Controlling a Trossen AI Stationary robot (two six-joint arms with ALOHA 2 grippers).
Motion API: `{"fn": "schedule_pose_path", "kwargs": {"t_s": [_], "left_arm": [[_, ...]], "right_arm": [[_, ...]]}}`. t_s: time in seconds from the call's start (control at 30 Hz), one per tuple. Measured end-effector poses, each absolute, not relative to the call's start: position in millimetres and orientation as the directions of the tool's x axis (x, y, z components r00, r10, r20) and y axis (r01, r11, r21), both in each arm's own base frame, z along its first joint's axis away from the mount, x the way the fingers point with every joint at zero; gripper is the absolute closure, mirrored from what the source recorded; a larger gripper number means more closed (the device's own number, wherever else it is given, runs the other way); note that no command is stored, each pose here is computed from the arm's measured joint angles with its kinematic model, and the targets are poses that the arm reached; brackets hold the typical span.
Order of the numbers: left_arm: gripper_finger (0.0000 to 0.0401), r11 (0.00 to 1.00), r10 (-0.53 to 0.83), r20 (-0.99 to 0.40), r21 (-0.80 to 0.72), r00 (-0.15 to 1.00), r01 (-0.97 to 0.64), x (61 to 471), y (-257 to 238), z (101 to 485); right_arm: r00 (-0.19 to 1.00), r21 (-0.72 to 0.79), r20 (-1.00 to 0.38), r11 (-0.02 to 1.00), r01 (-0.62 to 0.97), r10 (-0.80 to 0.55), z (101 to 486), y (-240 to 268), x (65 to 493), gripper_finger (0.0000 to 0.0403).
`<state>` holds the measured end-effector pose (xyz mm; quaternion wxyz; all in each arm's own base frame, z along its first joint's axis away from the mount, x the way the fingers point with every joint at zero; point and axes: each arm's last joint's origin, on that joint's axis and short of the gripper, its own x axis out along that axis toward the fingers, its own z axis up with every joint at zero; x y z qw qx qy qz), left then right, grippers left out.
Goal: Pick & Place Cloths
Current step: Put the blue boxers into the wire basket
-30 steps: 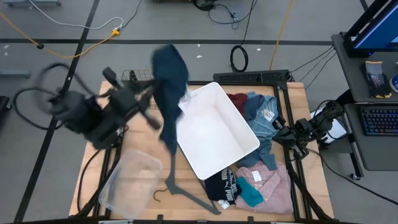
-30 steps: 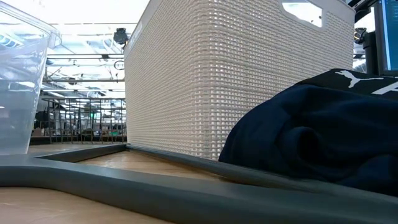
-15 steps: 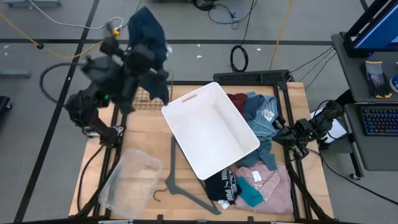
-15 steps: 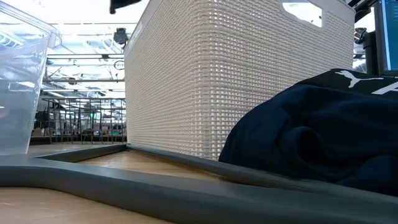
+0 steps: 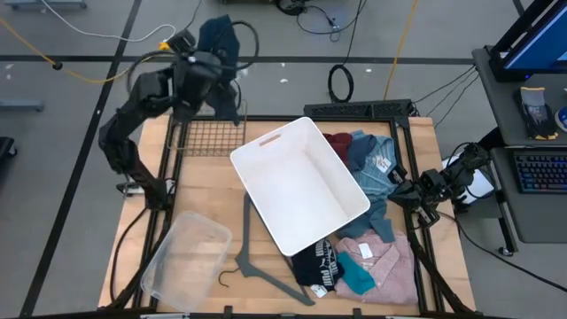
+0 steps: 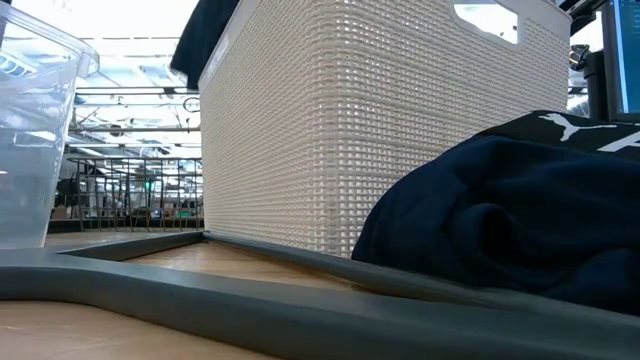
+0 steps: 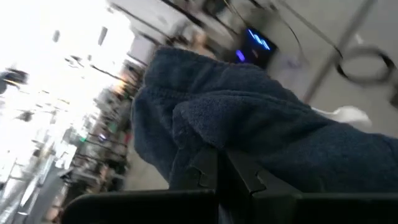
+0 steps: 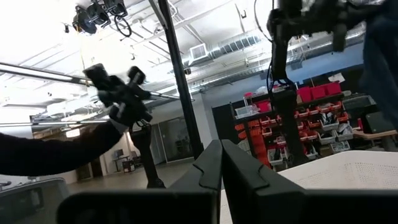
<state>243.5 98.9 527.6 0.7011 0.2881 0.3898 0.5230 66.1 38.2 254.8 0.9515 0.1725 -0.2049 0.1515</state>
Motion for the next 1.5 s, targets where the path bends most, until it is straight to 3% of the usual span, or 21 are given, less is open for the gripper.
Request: {"fn": "schedule_pose_path", "kwargs": {"t_s": [0.17, 0.37, 0.77, 1.13, 1.5], "left_arm": [[0.0401, 0.386, 0.913, -0.401, 0.791, 0.074, -0.476, 222, 127, 512], [0.0401, 0.437, 0.875, -0.484, 0.775, 0.016, -0.456, 211, 157, 500], [0.0401, 0.635, 0.754, -0.657, 0.733, -0.012, -0.242, 224, 209, 430], [0.0401, 0.771, 0.617, -0.783, 0.622, -0.085, -0.135, 222, 227, 367], [0.0401, 0.917, 0.387, -0.917, 0.394, -0.094, -0.068, 214, 226, 313]], "right_arm": [[0.871, 0.241, 0.442, 0.906, -0.348, 0.216, 255, 38, 66, 0.0399], [0.871, 0.140, 0.442, 0.942, -0.305, 0.216, 255, 38, 66, 0.0399], [0.871, 0.086, 0.442, 0.956, -0.281, 0.216, 255, 38, 66, 0.0399], [0.870, 0.086, 0.442, 0.956, -0.281, 0.216, 255, 38, 66, 0.0399], [0.870, 0.086, 0.442, 0.956, -0.281, 0.216, 255, 38, 66, 0.0399]]}}
